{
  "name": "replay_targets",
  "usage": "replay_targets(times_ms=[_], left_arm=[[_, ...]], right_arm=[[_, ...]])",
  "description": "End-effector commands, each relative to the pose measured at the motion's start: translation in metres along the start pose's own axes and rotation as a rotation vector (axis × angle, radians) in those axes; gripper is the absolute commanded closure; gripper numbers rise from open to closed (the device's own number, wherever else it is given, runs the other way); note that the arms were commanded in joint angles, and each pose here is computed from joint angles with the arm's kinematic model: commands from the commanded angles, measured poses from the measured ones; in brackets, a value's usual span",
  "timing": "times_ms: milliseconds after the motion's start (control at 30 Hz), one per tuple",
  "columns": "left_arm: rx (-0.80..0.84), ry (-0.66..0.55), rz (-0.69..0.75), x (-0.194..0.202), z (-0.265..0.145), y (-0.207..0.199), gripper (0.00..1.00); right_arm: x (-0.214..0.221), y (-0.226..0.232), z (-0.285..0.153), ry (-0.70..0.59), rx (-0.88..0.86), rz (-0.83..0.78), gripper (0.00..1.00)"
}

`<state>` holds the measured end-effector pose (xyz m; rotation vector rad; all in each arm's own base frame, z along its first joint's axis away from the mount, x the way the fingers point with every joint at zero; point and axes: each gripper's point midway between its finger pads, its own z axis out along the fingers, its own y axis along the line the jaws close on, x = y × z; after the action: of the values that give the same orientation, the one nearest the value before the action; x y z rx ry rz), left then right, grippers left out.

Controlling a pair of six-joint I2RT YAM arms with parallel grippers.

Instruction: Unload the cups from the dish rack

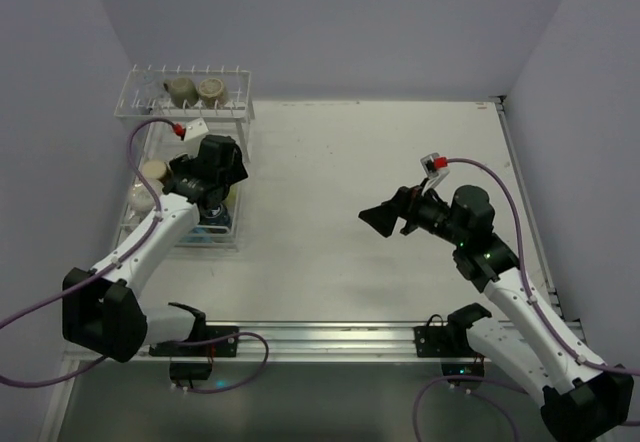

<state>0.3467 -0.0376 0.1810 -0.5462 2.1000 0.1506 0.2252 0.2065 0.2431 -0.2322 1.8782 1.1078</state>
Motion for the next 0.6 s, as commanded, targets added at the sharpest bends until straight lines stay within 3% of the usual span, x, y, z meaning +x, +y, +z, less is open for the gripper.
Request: replay_targets(times_ms=[0, 567], left_arm=[[-0.060, -0.098, -0.110, -0.025, 0.008, -0.005, 0.00], [-0.152, -0.062, -0.066, 0.000, 0.048, -0.010, 0.00]], right_arm=[[-0.001, 0.007, 0.002, -0.008, -0.036, -0.034, 0.01], [0.002, 0.016, 0.005, -0.003, -0.081, -0.055, 0.01]])
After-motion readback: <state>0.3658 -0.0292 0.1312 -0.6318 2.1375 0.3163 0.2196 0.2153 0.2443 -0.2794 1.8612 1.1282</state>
